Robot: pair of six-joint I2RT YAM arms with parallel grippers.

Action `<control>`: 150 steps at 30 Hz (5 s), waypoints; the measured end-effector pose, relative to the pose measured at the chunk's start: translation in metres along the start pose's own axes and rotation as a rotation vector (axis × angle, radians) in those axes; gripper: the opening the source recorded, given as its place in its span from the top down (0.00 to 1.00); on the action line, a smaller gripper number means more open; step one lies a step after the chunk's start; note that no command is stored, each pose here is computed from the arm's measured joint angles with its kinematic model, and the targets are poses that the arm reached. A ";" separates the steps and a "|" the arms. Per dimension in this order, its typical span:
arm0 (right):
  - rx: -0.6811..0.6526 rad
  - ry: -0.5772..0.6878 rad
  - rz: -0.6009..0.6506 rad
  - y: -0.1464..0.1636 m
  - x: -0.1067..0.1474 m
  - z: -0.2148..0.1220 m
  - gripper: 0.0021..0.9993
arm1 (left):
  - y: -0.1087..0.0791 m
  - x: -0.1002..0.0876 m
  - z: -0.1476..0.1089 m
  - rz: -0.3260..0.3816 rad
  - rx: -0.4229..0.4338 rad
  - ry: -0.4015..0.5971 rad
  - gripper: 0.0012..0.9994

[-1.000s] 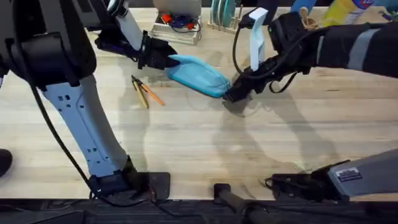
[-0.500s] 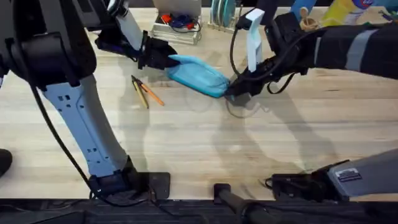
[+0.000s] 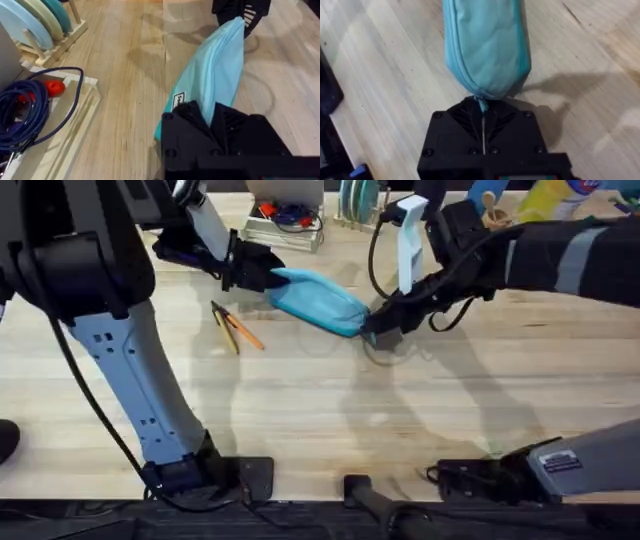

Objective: Unzip the bag, pick up the pens from the table one at a time and place them inside, then zip the bag closed.

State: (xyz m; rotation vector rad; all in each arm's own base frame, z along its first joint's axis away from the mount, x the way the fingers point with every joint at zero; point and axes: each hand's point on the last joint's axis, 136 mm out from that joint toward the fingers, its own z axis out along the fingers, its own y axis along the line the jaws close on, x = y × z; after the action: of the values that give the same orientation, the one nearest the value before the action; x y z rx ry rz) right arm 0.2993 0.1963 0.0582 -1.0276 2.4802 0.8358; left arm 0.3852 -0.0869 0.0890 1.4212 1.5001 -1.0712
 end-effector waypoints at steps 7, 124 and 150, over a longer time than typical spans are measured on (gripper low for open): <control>-0.012 0.032 0.077 0.005 0.002 -0.005 0.97 | 0.000 0.000 0.000 0.000 0.000 0.000 0.96; 0.004 -0.164 -0.220 0.052 -0.131 -0.002 0.97 | 0.002 0.001 -0.004 0.003 -0.014 -0.002 0.96; -0.017 -0.258 -0.327 0.059 -0.160 0.028 0.97 | 0.002 0.001 -0.003 0.003 -0.013 -0.002 0.96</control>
State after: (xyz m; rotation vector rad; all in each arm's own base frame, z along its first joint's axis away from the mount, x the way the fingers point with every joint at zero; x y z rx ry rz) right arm 0.3678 0.3323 0.1394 -1.2046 2.0253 0.8257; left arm 0.3871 -0.0832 0.0889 1.4133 1.5004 -1.0590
